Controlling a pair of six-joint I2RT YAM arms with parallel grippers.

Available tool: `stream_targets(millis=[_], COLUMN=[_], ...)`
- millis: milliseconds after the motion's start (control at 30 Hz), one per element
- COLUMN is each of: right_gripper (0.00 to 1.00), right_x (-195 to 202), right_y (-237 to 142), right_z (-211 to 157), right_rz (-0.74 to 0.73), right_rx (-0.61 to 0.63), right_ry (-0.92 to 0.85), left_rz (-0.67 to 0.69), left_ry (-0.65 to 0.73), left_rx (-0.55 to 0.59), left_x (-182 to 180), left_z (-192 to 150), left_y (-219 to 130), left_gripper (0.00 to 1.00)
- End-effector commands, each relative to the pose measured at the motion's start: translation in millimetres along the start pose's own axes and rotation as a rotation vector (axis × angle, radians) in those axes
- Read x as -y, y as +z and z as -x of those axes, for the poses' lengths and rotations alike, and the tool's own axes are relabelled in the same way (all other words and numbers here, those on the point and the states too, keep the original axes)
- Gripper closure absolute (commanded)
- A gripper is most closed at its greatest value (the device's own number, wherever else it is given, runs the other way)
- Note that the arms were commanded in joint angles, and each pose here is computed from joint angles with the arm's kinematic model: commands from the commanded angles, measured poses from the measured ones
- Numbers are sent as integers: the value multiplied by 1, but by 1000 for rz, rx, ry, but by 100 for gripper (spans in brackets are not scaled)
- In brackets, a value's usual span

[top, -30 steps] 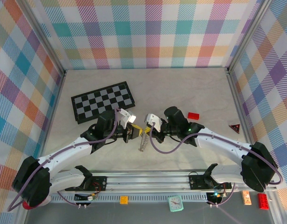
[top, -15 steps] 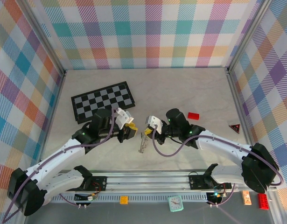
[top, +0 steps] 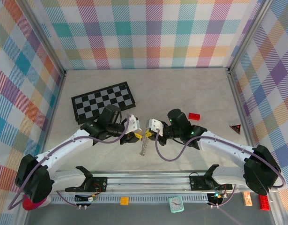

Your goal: Put the keys on the keyring

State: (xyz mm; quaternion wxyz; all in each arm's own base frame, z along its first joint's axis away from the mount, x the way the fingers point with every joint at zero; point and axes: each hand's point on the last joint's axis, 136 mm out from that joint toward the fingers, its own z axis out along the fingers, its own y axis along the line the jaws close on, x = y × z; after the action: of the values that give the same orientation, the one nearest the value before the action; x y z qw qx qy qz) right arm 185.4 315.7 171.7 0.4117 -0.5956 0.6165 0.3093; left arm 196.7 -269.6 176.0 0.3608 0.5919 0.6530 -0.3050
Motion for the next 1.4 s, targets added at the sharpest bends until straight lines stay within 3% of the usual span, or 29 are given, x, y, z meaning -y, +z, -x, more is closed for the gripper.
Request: stream_targets(millis=[0,433,667,733,800,1233,1367], right_gripper=[100,100,100,85,79,76,81], right_x=[-1,-1,-1,-1,-2,-2,-2], right_y=[-6,-2,-1,-3,-4,-4,-3], right_z=[22,27,28,27,23,0,3], right_rz=[27,52,55,53,50,14,17], right_rx=[54,64,63,67,62,3,12], right_ry=[-59,-49,-19,-1,7,-7,-2], left_rz=[-40,-61,-60,-62,-62,-68,-71], left_ry=[82,77,79,78,78,76,75], left_rx=[75,112,116,106,97,87,87], left_x=[1,-1,0,0,1,3,4], left_z=[21,26,27,24,21,15,14], left_y=[-4,4,3,3,3,6,6], left_gripper=[75,81,100,100,100,100,100])
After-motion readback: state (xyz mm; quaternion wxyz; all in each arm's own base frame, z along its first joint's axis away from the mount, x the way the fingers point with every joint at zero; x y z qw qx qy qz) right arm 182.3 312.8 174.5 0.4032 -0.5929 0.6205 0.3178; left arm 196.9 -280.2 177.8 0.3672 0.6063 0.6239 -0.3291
